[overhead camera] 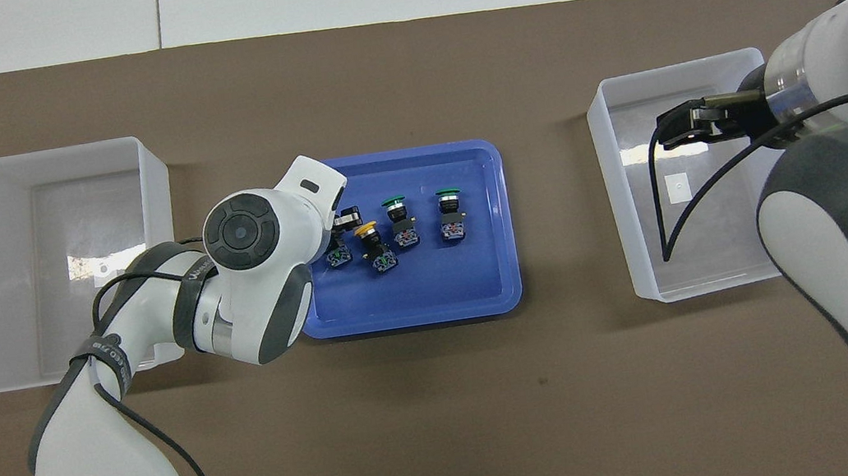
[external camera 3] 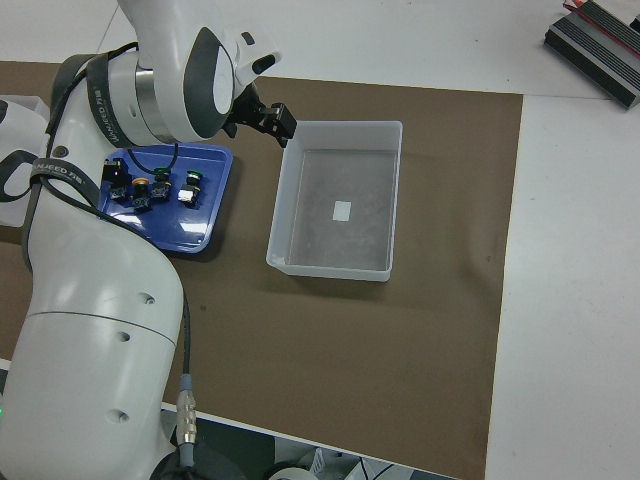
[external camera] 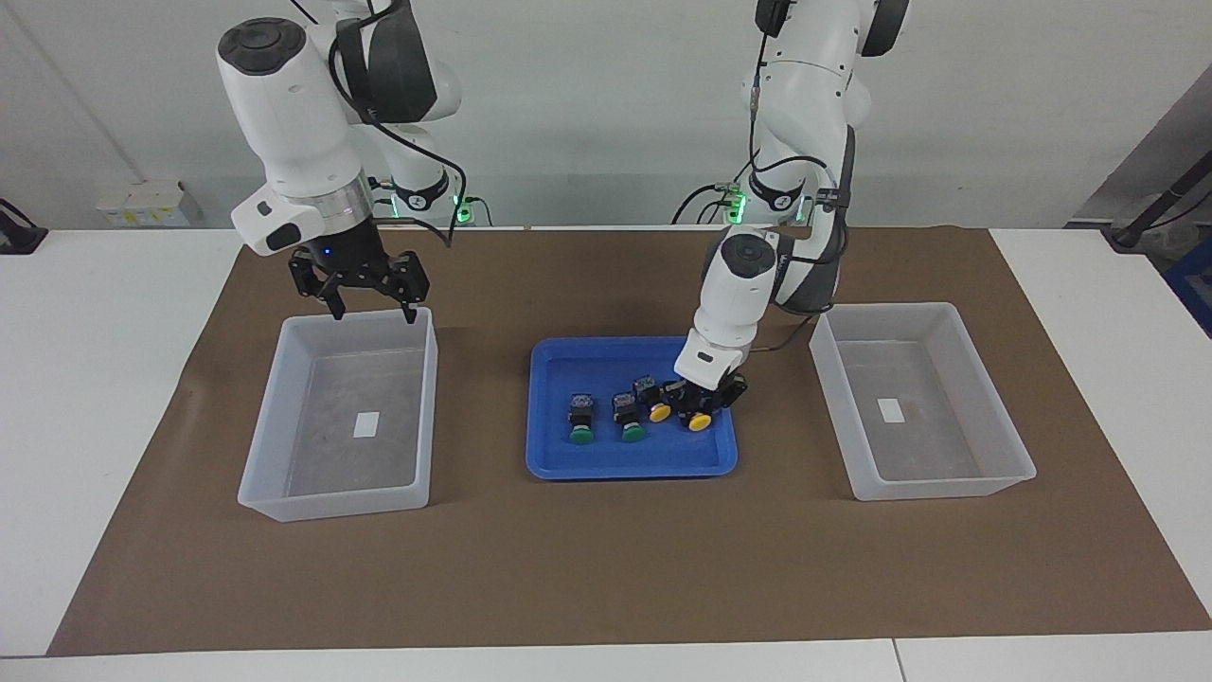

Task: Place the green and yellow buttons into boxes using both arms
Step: 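Lift the yellow button and carry it into the nearby clear bin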

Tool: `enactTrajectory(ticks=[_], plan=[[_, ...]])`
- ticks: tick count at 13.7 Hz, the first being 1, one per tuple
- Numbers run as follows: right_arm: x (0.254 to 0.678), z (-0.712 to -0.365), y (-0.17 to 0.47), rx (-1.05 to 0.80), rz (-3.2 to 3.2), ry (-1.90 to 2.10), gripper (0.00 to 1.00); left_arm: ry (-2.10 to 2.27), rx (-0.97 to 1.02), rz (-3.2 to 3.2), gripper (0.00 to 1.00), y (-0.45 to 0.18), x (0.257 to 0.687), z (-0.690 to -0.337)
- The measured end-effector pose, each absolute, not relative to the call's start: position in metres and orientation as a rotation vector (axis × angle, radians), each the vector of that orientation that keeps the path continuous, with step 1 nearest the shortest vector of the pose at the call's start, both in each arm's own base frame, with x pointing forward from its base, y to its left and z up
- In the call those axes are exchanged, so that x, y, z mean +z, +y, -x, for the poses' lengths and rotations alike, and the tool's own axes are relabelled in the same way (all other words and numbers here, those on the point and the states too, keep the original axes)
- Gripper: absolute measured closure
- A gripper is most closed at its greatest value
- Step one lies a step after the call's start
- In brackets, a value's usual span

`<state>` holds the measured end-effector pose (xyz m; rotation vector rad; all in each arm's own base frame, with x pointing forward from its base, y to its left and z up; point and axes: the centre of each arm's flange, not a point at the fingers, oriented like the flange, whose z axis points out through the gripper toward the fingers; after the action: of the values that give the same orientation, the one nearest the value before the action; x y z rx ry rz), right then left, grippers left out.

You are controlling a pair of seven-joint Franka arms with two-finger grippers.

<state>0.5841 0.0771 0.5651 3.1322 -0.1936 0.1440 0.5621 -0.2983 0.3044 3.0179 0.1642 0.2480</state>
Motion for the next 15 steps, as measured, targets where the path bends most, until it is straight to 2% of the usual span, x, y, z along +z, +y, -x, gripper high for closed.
enactTrajectory(ticks=[3, 8, 15], plan=[[0.565, -0.585, 0.067, 0.144, -3.13, -0.222, 0.0, 0.168, 0.257, -3.013, 0.66, -0.301, 0.32, -0.571], [0.565, -0.585, 0.067, 0.144, -3.13, -0.221, 0.0, 0.236, 0.219, -3.03, 0.66, -0.284, 0.375, -0.604], [0.565, -0.585, 0.067, 0.144, -3.13, -0.221, 0.0, 0.27, 0.166, -3.069, 0.66, -0.19, 0.447, -0.651]])
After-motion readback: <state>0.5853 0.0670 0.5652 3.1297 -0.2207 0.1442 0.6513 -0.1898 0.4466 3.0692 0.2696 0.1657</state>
